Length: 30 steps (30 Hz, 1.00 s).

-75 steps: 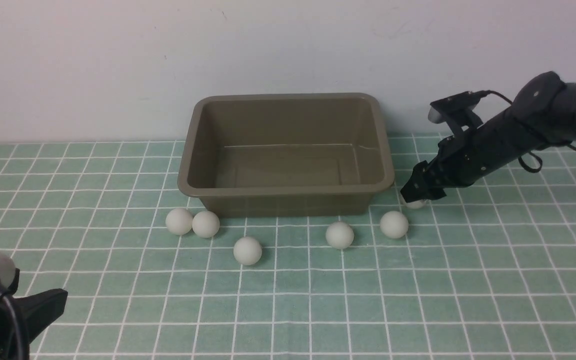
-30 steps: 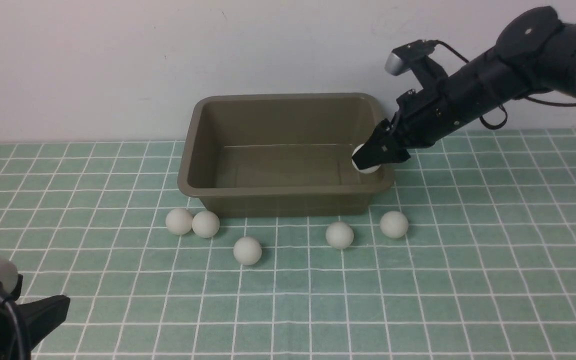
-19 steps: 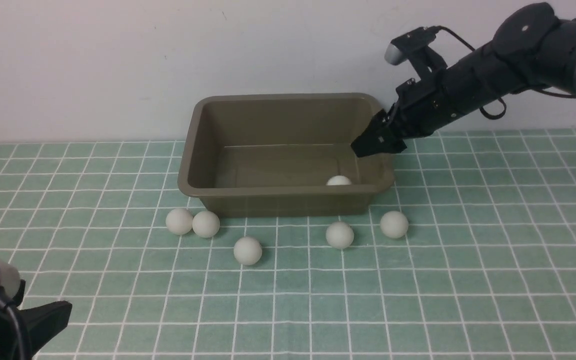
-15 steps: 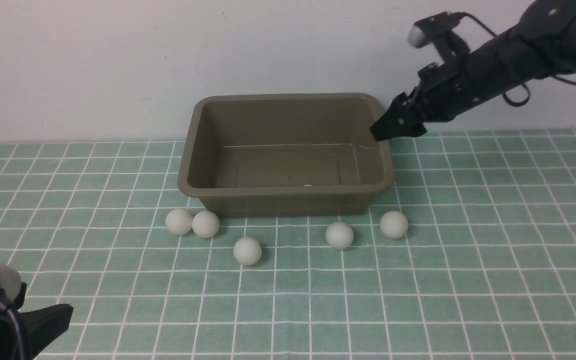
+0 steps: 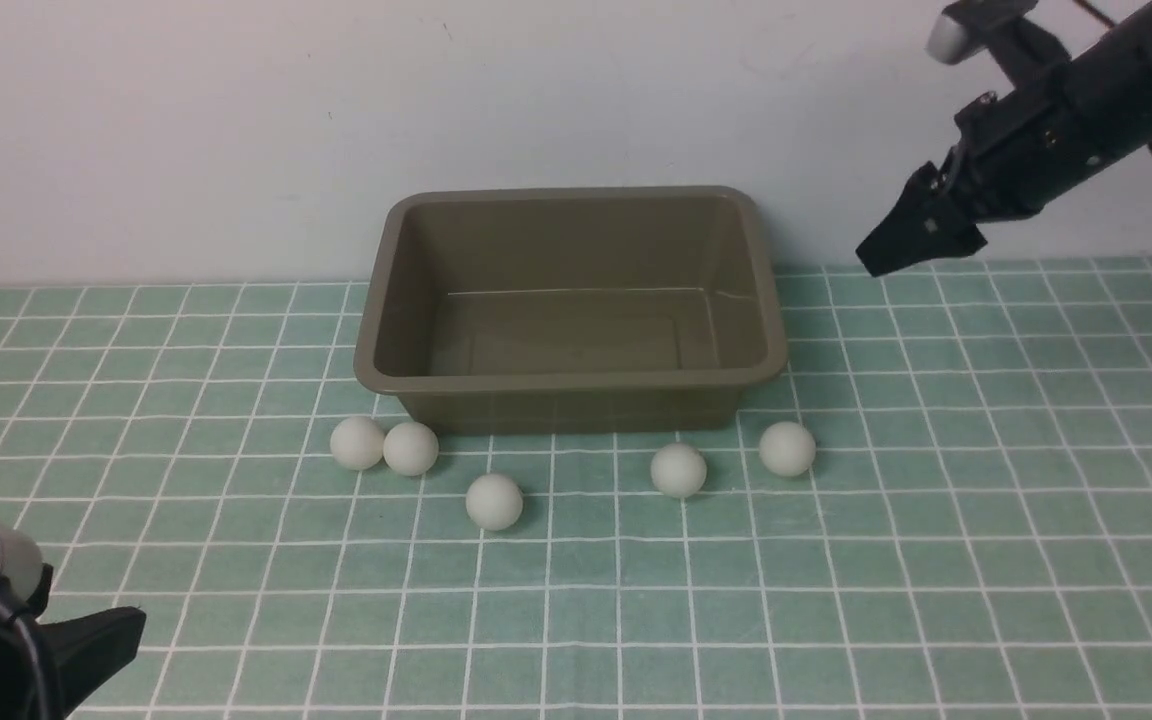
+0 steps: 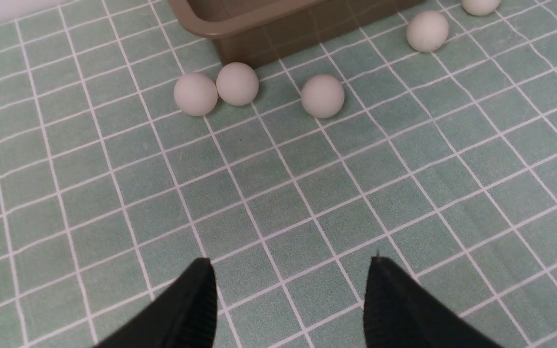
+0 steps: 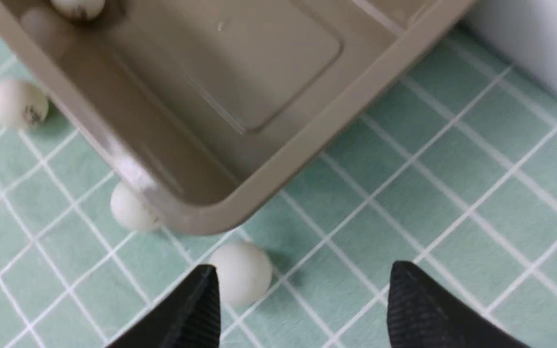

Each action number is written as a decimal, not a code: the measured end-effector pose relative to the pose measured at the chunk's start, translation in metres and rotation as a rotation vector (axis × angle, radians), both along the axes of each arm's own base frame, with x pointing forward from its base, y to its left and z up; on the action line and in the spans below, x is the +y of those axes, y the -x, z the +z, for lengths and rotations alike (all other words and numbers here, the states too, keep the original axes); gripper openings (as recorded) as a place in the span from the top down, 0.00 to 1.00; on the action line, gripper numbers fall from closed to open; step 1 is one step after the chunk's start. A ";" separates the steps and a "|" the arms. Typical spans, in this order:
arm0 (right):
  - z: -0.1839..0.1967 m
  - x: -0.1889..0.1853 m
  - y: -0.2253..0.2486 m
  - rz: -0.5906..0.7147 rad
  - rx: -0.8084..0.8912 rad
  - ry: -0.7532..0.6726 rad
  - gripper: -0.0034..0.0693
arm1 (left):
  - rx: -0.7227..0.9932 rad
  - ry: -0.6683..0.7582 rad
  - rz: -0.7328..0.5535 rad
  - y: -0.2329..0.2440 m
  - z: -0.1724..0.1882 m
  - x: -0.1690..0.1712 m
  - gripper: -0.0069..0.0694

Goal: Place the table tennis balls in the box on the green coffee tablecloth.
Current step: 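Reach for and grasp a ping pong ball on the table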

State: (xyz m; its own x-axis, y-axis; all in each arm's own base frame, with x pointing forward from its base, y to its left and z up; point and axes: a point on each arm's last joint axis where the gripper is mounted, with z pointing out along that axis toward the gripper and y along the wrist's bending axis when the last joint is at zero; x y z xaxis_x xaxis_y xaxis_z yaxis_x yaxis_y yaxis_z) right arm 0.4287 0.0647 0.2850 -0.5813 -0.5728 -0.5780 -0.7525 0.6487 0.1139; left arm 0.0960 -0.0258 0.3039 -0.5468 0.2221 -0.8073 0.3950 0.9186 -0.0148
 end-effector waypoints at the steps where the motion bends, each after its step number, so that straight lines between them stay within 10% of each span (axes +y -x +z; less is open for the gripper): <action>1: -0.002 0.003 0.001 0.008 0.008 0.008 0.37 | 0.000 0.000 0.000 0.000 0.000 0.000 0.42; 30: -0.124 0.052 0.018 0.032 0.151 0.038 0.37 | -0.002 0.000 0.002 0.000 0.000 0.000 0.42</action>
